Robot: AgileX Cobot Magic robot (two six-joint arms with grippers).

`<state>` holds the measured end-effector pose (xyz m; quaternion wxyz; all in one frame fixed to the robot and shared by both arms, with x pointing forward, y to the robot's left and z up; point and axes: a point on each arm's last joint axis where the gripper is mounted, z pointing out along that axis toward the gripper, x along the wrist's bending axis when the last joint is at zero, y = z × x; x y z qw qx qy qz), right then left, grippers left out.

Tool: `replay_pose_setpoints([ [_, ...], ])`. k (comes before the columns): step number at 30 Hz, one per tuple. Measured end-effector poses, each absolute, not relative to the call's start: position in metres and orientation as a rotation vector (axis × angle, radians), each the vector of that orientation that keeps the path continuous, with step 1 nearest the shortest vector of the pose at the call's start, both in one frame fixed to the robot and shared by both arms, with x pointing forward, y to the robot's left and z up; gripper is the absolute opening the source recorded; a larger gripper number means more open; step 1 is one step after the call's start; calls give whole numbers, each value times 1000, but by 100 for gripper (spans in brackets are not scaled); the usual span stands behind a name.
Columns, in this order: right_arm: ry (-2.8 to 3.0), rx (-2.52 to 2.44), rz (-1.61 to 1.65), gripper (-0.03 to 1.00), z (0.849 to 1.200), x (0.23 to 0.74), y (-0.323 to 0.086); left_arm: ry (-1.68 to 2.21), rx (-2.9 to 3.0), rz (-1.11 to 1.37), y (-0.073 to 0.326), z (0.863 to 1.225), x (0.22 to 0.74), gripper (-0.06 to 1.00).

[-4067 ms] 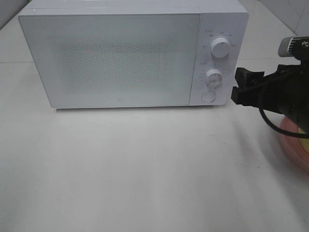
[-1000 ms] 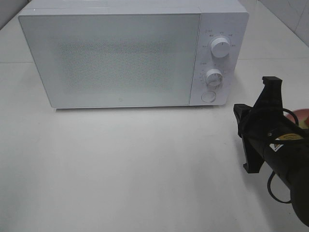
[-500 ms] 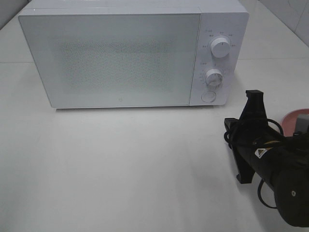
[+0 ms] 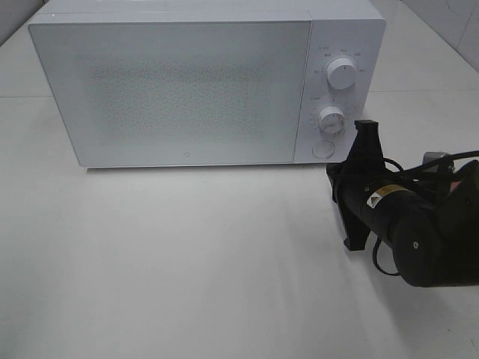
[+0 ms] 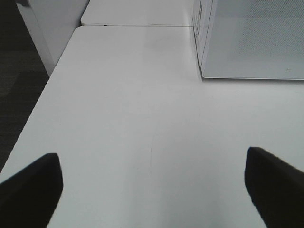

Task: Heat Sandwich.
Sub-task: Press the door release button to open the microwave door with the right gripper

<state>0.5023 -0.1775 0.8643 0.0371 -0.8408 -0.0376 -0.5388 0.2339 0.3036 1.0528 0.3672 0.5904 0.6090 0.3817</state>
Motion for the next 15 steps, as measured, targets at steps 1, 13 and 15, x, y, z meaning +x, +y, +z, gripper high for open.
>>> replay_pose_setpoints([
  [1,-117,-2574,-1659,2,864,509,-177,1565,1517,981,304,1053,234,97],
  [13,-76,-2588,-1643,2,860,547,-182,1565,1517,981,304,1053,234,97],
  [15,-62,-2602,-1621,2,857,556,-182,1565,1517,981,304,1053,234,97],
])
